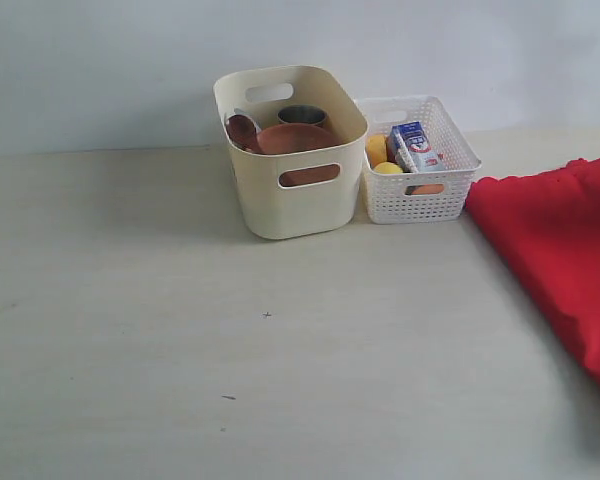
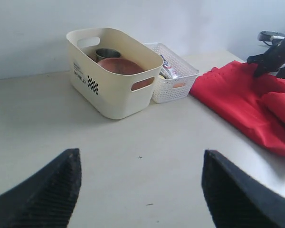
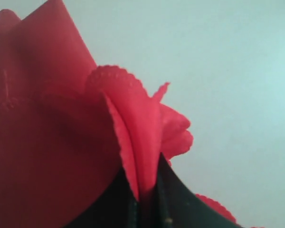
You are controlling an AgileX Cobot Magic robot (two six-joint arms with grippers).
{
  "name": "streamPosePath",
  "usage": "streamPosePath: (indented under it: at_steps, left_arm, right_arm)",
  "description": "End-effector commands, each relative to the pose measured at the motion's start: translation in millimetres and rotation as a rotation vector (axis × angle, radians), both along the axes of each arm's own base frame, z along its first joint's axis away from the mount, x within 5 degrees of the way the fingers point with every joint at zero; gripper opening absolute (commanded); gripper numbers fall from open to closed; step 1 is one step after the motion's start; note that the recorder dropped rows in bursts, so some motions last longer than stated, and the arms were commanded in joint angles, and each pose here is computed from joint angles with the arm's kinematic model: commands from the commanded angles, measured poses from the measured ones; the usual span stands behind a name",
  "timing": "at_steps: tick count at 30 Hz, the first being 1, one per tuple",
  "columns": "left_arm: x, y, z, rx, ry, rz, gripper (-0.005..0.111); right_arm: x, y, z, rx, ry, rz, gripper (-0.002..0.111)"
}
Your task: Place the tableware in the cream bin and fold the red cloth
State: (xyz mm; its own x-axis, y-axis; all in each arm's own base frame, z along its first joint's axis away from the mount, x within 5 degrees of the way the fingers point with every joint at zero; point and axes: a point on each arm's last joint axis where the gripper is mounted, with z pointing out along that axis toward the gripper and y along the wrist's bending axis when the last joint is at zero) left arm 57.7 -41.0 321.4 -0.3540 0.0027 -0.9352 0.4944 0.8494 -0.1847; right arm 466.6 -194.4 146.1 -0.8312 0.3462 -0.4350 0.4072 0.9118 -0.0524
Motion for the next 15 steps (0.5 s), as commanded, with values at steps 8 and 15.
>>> streamPosePath:
  at_steps: [8,15]
  left_arm:
    - [1,1,-3,-0.003,-0.017,0.02,0.069]
    - [1,1,-2,-0.007,-0.02,0.021,0.069]
  right_arm:
    - [49,-37,-12,0.256,-0.255,-0.154,0.0]
    - [51,-42,-6,0.156,-0.259,-0.045,0.029]
